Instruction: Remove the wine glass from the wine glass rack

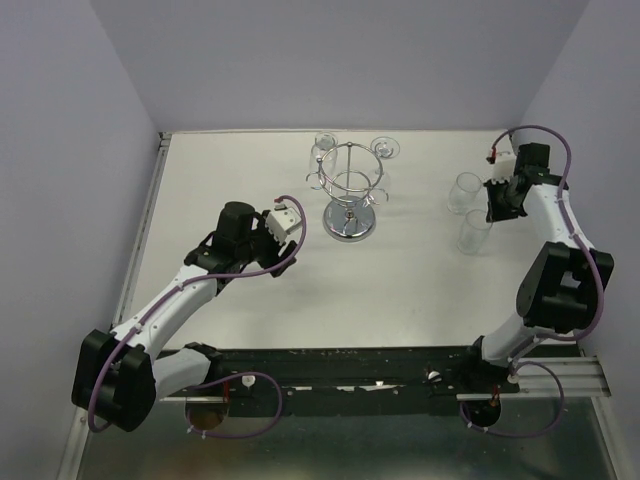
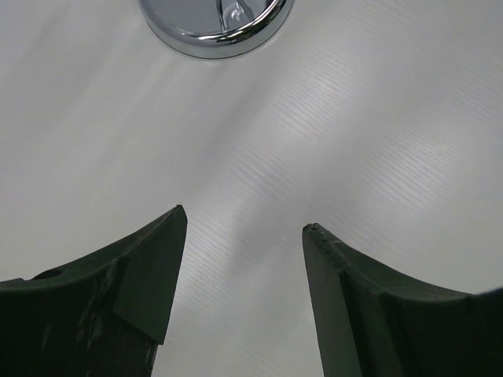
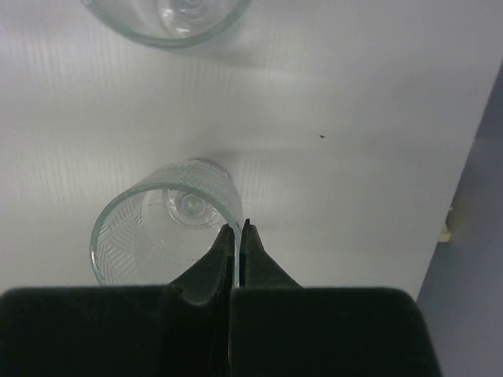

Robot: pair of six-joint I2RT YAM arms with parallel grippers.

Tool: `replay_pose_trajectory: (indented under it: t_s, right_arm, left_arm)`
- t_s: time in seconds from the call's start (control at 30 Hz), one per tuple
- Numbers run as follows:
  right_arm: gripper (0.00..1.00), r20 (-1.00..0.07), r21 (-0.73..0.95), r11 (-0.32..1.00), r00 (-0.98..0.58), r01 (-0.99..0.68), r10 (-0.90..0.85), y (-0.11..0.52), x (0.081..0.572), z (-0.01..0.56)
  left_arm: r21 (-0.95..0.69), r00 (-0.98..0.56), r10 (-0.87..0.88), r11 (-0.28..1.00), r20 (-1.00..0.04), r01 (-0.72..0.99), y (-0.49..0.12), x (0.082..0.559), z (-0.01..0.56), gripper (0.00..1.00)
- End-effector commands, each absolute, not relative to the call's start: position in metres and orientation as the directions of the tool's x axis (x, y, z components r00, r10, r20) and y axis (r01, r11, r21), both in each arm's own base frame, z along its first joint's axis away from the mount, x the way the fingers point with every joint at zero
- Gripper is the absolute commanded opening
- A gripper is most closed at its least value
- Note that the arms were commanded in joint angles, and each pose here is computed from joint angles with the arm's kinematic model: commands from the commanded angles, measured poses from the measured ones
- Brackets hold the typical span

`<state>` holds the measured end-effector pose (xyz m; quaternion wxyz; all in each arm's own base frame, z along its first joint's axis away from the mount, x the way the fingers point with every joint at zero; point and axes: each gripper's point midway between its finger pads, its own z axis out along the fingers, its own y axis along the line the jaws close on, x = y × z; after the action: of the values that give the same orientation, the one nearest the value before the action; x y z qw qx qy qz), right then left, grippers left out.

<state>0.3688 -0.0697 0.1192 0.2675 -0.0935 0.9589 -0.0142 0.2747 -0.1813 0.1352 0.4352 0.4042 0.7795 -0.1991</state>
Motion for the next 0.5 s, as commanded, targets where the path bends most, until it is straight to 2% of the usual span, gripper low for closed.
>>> replay_pose_trajectory:
  t_s: [0.0, 0.23, 0.47]
  right_arm:
    - [0.01, -0.507, -0.116, 0.987, -0.848, -0.109, -0.154, -0.106, 0.385, 0.132]
    - [0.01, -0.485, -0.138, 0.988, -0.865, -0.071, -0.129, -0.140, 0.413, 0.124]
    - [0.01, -0.510, -0.130, 0.991, -0.857, -0.009, -0.075, -0.164, 0.440, 0.122]
  left_arm:
    - [0.060, -0.266, 0.456, 0.584, -0.849, 0.810, -0.179, 0.274, 0.142, 0.75]
    - [0.076, -0.283, 0.471, 0.610, -0.836, 0.789, -0.164, 0.281, 0.136, 0.76]
    - [0.070, -0.314, 0.473, 0.633, -0.823, 0.771, -0.150, 0.281, 0.130, 0.76]
